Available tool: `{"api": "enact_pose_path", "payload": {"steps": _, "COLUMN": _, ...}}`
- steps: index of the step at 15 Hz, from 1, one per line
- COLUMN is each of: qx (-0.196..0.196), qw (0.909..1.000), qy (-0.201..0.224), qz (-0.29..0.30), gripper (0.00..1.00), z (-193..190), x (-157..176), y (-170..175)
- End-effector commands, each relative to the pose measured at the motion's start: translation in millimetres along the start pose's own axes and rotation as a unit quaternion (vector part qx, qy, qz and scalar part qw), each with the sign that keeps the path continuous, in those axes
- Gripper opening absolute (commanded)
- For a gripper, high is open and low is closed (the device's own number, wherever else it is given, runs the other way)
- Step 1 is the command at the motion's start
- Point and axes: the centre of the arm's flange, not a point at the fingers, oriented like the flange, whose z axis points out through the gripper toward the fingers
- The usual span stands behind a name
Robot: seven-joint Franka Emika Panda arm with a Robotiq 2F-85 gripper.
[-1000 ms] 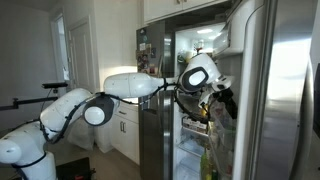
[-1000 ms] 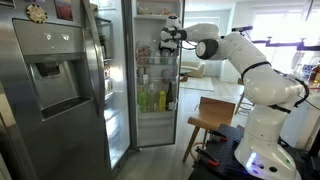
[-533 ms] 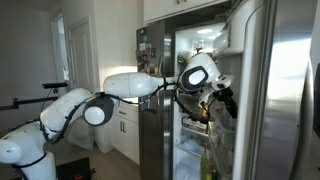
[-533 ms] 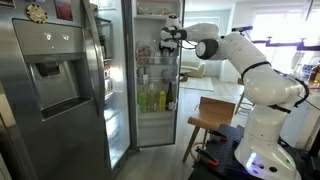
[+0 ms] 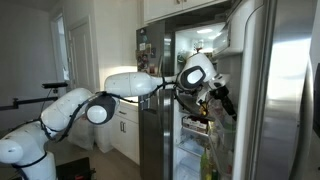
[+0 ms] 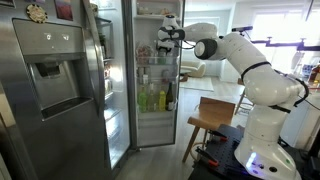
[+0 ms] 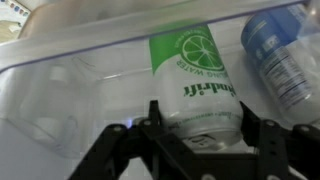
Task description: Move the soda can from the second compartment on the refrigerator door to the one just below it
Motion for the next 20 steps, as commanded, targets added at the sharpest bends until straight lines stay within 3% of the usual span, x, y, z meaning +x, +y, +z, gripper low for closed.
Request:
{"api": "enact_pose_path", "payload": {"steps": 1, "qx": 0.012, "qw": 0.9996, "qy": 0.018, "qz": -0.018, "gripper": 0.48, "z": -26, "x": -10, "y": -21}}
{"api": "enact_pose_path", "payload": {"steps": 20, "qx": -0.002, "qw": 0.9883, "qy": 0.139, "qz": -0.063, "gripper": 0.48, "z": -104, "x": -40, "y": -19}}
